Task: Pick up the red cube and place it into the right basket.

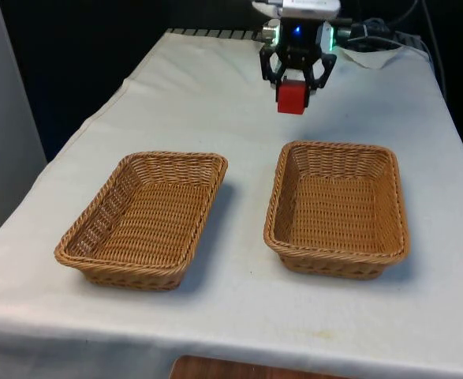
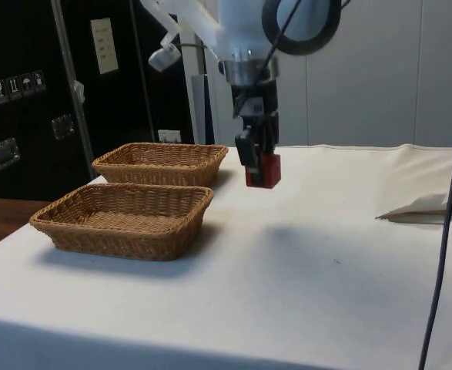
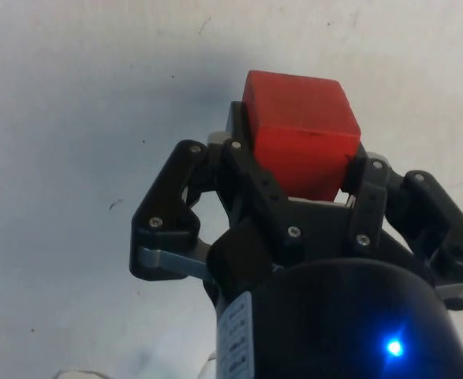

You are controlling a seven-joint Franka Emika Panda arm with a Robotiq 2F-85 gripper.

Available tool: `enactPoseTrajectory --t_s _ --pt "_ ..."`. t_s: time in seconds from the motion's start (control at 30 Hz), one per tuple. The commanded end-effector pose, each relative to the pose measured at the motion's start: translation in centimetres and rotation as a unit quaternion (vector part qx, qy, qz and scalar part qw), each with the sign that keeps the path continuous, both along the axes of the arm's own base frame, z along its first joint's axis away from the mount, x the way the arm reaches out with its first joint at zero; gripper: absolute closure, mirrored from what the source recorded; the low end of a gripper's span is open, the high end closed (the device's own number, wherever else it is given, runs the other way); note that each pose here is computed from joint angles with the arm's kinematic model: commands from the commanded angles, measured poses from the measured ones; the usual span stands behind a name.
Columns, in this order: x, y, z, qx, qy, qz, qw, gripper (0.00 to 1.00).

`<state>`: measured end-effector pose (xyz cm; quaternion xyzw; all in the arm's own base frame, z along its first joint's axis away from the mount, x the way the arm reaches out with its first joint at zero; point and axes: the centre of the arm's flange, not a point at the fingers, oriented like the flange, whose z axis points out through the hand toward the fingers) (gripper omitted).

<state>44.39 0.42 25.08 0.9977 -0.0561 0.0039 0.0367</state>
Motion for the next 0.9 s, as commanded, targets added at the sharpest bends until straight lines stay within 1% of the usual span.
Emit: enactPoseTrajectory --t_s 0.0,0.17,0.2,0.23,0.27,0.47,0.5,0.53,0.73,0.77,0.8,0.83,0.87 --pt "0.4 -0.2 0.5 -0.007 0.000 -0.005 0.99996 0.97" --pt "1.4 -0.4 2.1 -0.007 -0.002 -0.010 0.99993 0.97" --pt "1.2 -0.2 1.9 0.000 -0.002 -0.006 0.99998 0.97" --pt "1.6 -0.4 2.3 -0.007 -0.002 -0.010 0.99992 0.97" --pt "2.1 -0.5 2.9 -0.008 -0.003 -0.011 0.99990 0.97" --pt "3.6 -0.9 4.7 -0.010 -0.004 -0.016 0.99982 0.97" --pt "3.3 -0.6 4.3 -0.003 -0.005 -0.014 0.99989 0.97" --pt "3.6 -0.9 4.7 -0.010 -0.004 -0.016 0.99982 0.97" --pt "5.5 -1.7 7.0 -0.012 -0.008 -0.021 0.99967 0.97" --pt "5.7 -1.8 7.2 -0.012 -0.008 -0.021 0.99966 0.97" --pt "5.4 -1.5 7.0 -0.008 -0.009 -0.021 0.99970 0.97" --pt "5.9 -1.9 7.5 -0.013 -0.008 -0.022 0.99964 0.97" --pt "6.2 -2.1 7.9 -0.013 -0.008 -0.023 0.99963 0.97"
